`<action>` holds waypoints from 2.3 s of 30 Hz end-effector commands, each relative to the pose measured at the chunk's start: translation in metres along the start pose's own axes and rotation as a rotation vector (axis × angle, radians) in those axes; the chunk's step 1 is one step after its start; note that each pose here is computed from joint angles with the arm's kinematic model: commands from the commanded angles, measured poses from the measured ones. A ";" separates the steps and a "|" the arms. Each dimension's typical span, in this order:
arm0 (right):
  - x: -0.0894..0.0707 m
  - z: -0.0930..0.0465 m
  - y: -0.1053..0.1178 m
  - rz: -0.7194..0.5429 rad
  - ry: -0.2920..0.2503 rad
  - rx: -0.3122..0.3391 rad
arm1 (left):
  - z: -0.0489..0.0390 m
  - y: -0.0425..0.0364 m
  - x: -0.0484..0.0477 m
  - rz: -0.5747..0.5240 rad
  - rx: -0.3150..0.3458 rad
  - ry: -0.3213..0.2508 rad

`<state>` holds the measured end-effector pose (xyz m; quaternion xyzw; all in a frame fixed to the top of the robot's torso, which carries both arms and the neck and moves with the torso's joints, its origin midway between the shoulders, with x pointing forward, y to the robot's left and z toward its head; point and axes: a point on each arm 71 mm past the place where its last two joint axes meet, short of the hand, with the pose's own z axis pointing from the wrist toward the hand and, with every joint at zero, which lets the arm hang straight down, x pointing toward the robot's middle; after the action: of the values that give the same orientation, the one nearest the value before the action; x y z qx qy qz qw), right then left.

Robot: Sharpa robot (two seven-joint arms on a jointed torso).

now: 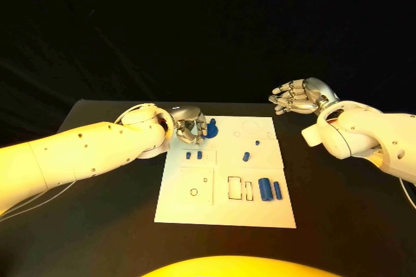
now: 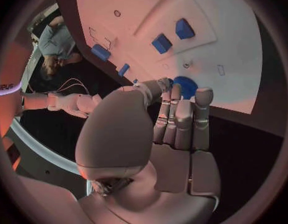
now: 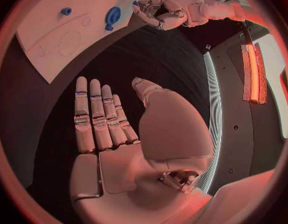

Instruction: Assemble the parts on the task board

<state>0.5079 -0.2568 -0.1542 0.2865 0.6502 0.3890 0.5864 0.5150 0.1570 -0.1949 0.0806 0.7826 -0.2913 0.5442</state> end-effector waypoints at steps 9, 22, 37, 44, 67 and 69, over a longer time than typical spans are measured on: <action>0.003 0.000 -0.001 0.002 0.019 -0.012 | -0.0019 0.0111 -0.0013 -0.041 -0.022 0.008; 0.004 -0.001 -0.001 0.002 0.019 -0.011 | 0.0014 0.0201 0.0075 -0.009 -0.051 0.028; 0.004 -0.001 -0.002 0.005 0.019 -0.009 | 0.0014 0.0212 0.0199 -0.028 -0.051 0.071; 0.004 -0.001 -0.003 0.007 0.020 -0.007 | 0.0012 0.0213 0.0214 -0.032 -0.048 0.070; 0.005 -0.001 -0.004 0.007 0.020 -0.002 | 0.0008 0.0210 0.0206 -0.039 -0.043 0.054; 0.005 -0.001 -0.004 0.007 0.020 -0.002 | 0.0009 0.0208 0.0206 -0.040 -0.042 0.053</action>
<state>0.5072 -0.2564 -0.1603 0.2907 0.6534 0.3883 0.5812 0.5185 0.1727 -0.2206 0.0587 0.8050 -0.2739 0.5229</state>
